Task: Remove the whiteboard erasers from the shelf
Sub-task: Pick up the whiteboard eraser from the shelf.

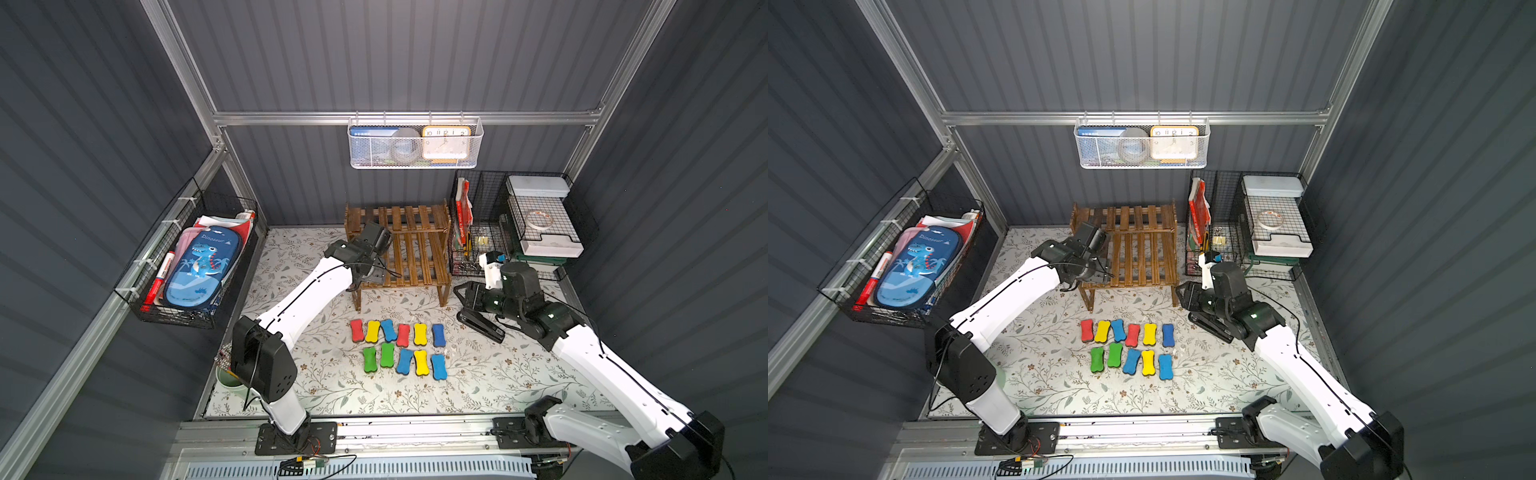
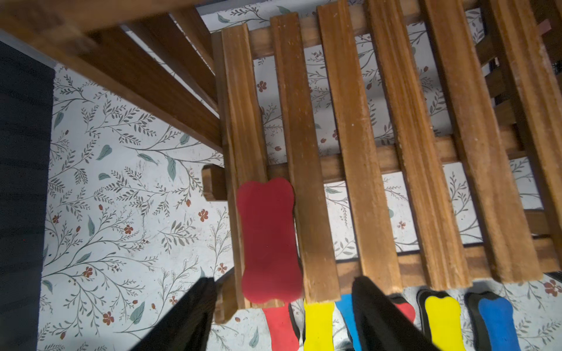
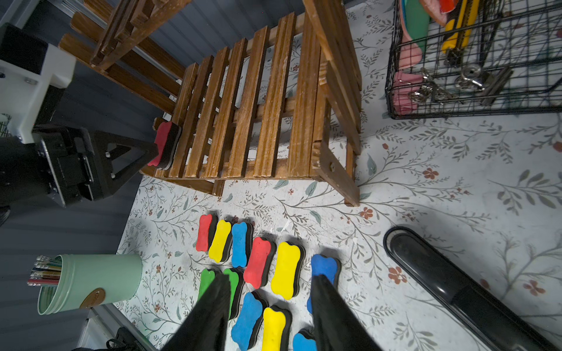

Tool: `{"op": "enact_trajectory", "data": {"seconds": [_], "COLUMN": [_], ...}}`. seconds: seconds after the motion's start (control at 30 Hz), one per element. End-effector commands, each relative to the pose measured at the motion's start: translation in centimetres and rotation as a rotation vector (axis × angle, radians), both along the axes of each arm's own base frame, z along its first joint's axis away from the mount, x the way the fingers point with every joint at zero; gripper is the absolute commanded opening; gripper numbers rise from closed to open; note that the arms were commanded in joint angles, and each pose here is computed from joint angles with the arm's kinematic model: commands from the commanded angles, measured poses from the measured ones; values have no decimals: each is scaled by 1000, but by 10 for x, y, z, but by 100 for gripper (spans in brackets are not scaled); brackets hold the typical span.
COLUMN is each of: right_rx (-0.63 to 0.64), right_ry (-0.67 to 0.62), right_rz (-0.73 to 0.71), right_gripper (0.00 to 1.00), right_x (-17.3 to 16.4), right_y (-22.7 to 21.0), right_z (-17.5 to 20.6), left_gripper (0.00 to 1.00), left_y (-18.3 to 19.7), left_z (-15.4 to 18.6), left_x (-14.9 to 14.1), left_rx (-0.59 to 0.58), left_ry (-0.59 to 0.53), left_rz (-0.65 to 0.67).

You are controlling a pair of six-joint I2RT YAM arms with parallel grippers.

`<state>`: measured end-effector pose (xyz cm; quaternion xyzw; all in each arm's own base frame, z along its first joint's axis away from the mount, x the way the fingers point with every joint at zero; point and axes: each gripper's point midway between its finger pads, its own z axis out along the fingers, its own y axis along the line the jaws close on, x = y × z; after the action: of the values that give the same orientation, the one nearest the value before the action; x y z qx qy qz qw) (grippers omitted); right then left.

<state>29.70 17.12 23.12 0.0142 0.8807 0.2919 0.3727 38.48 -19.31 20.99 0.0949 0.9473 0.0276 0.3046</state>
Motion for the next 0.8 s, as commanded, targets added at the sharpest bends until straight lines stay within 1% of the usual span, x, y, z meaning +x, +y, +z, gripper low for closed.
{"op": "enact_trajectory", "data": {"seconds": [0.0,0.27,0.4,0.5,0.57,0.63,0.77], "right_rx": [-4,-8,-6,-8,-8,-8,-7], "right_ry": [-22,-19,-20,-21,-20,-19,-18], "right_rz": [-5,-13,-12,-14,-16,-15,-16], "right_gripper": [48,48,48,48,48,48,48], "right_x": [1,1,1,1,1,1,1], "right_y": [-3,-4,-4,-5,-5,-5,-5], "right_z": [6,5,5,5,5,5,4], "left_gripper": [74,66,59,52,46,42,39], "left_y": [4,5,7,7,7,8,9], "left_z": [-17,-39,-44,-47,-46,-43,-25], "left_x": [3,5,7,8,9,9,11], "left_rx": [15,13,10,10,8,8,-3], "left_ry": [35,87,97,102,98,92,53], "left_rz": [4,12,18,21,23,24,28]}}
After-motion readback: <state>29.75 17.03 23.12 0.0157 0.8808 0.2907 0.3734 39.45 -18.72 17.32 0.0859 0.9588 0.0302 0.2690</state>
